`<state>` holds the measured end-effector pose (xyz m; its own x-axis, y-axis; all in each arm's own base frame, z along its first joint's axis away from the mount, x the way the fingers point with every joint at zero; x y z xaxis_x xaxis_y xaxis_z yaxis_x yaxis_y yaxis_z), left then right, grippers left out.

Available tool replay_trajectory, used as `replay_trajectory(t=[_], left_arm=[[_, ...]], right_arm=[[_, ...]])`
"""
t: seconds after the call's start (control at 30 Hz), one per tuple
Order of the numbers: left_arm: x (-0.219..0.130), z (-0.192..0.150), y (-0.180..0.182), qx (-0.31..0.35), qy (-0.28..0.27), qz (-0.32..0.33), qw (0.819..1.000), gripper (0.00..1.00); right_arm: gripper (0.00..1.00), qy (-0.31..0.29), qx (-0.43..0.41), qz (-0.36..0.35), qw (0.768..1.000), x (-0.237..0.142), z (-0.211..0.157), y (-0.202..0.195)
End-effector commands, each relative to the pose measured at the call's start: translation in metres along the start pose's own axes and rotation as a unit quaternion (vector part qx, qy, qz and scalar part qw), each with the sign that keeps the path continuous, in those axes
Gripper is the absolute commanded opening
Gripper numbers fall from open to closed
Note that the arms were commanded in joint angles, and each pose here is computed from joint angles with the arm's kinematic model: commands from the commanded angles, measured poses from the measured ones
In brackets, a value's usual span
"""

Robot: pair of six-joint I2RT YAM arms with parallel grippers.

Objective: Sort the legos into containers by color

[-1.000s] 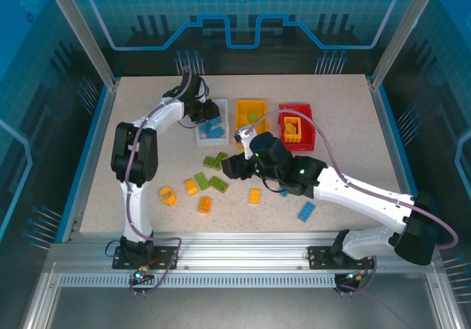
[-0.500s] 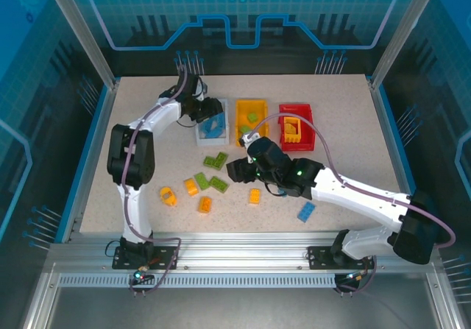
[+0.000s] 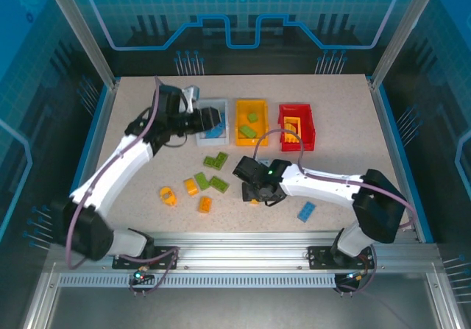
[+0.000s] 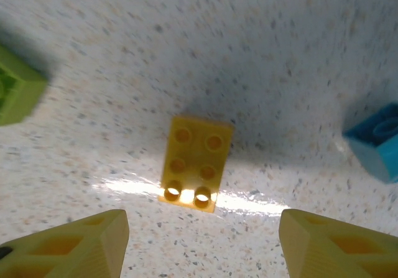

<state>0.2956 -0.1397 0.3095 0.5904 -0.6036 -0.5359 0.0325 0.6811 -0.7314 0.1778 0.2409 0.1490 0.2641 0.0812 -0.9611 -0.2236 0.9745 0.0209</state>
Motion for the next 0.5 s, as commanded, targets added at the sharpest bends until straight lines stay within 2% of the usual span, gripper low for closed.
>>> replay_trajectory(t=[0.0, 0.2, 0.33, 0.47], left_arm=[[-0.021, -0.044, 0.000, -0.001, 0.035, -0.017, 0.999, 0.59], [-0.066, -0.094, 0.014, -0.025, 0.053, -0.039, 0.998, 0.63], [-0.081, -0.107, 0.022, -0.033, 0.056, -0.039, 0.997, 0.63], [-0.081, -0.113, 0.029, -0.041, 0.061, -0.032, 0.997, 0.62]], right_arm=[[0.67, 0.036, 0.037, -0.002, 0.999, 0.009, 0.000, 0.006], [0.65, 0.051, 0.064, 0.007, 0.997, 0.031, 0.009, 0.006], [0.61, 0.041, 0.066, 0.014, 0.997, 0.034, 0.018, 0.008], [0.57, 0.041, 0.065, -0.001, 0.997, 0.038, 0.021, 0.007]])
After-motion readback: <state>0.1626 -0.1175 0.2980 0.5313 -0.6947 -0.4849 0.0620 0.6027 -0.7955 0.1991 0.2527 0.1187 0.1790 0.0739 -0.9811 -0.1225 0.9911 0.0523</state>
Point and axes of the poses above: each hand's point on the last joint's axis, 136 mm out from that joint toward the fingers, its own x axis out along the fingers, its own y axis along the line the jaws close on, z = x × y, the point moved 9 cm from there along -x, back along the fingers, and after that the axes turned 12 degrees about -x, right-handed, at the moved point
